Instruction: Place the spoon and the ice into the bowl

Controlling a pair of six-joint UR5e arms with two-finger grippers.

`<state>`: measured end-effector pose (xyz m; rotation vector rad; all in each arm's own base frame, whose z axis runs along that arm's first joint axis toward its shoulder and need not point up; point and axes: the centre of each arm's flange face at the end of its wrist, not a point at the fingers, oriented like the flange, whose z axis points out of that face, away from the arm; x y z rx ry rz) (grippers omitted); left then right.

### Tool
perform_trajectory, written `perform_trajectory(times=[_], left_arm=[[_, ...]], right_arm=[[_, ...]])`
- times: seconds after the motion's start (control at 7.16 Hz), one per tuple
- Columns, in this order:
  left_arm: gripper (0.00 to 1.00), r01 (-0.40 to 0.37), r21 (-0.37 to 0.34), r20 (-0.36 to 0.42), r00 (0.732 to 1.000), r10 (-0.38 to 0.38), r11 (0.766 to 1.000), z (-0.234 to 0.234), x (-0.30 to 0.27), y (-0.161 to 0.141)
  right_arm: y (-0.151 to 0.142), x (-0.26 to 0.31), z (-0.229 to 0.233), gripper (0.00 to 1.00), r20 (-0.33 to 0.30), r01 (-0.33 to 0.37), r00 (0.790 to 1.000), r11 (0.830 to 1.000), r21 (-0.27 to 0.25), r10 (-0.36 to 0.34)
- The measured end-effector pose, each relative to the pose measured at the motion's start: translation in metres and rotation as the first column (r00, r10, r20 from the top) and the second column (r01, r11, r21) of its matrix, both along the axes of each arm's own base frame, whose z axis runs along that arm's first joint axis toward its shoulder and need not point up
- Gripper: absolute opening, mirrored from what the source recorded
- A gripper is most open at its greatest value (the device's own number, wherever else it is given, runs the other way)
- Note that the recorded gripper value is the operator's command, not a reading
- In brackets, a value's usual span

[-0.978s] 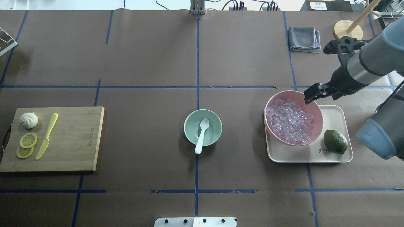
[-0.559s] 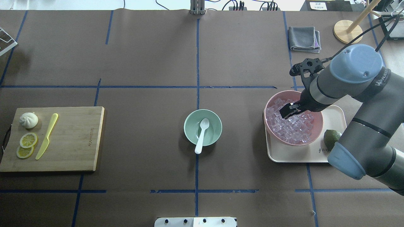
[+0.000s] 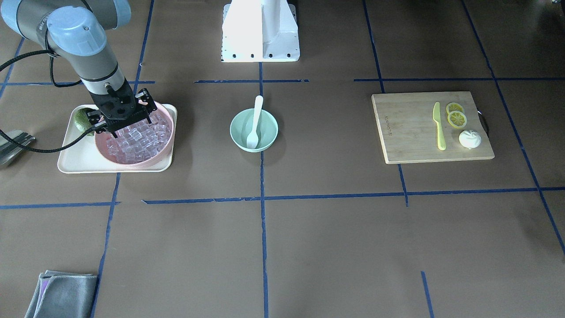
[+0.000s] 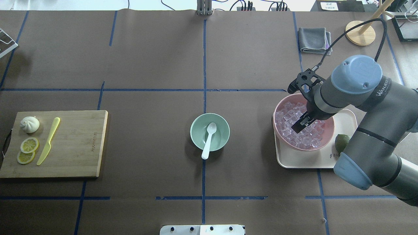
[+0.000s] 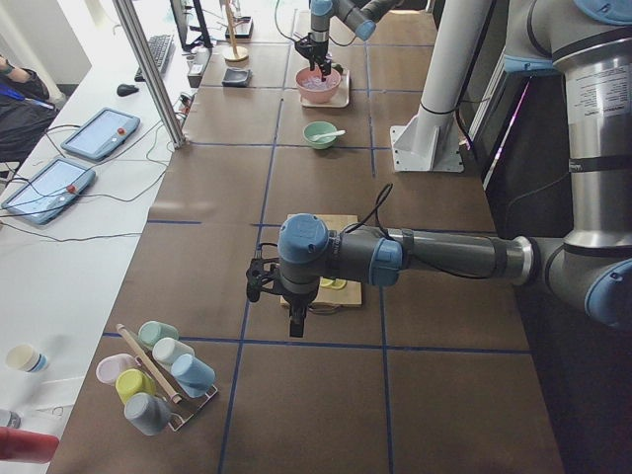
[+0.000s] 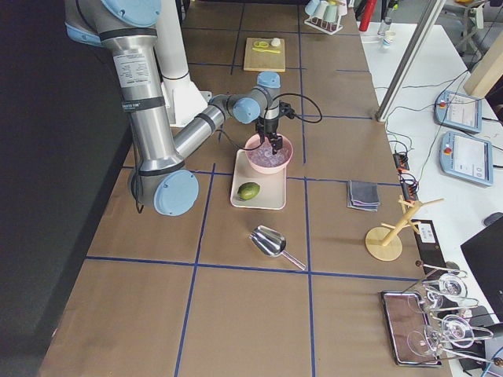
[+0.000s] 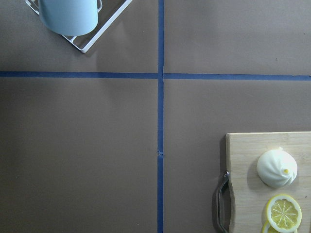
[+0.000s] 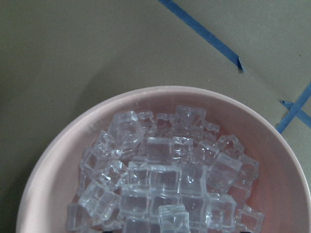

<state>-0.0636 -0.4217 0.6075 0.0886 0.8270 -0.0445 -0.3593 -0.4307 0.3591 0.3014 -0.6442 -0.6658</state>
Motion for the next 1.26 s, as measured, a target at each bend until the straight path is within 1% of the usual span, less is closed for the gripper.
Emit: perform_trajectory(times=[0.14,0.28,0.42,0.56,0.84,0.98,1.26], left_arm=[[1.00,0.000,0.000,0.000,1.000,0.000,1.000,0.000,0.000,0.001],[1.00,0.000,-0.001,0.000,1.000,0.000,1.000,0.001,0.000,0.002],[1.00,0.000,0.000,0.000,1.000,0.000,1.000,0.000,0.000,0.002],[1.00,0.000,0.001,0.000,1.000,0.000,1.000,0.000,0.000,0.002],[1.00,0.000,0.003,0.000,1.000,0.000,1.000,-0.002,0.000,0.003],[1.00,0.000,0.005,0.000,1.000,0.000,1.000,-0.003,0.000,0.003],[1.00,0.000,0.008,0.000,1.000,0.000,1.000,-0.005,0.000,0.002]], right_arm=[[0.000,-0.001,0.001,0.81,-0.007,0.051,0.999,0.998,0.039,-0.051],[-0.002,-0.004,0.005,0.79,-0.016,0.072,0.997,0.996,0.049,-0.071],[-0.004,-0.006,0.009,0.74,-0.023,0.076,0.997,0.996,0.046,-0.075],[-0.005,-0.007,0.012,0.66,-0.028,0.075,0.997,0.996,0.041,-0.074],[-0.007,-0.010,0.014,0.18,-0.033,0.076,0.997,0.997,0.035,-0.075],[-0.008,-0.011,0.014,0.06,-0.032,0.076,0.997,0.997,0.034,-0.075],[-0.009,-0.012,0.013,0.01,-0.032,0.074,0.997,0.997,0.032,-0.073]])
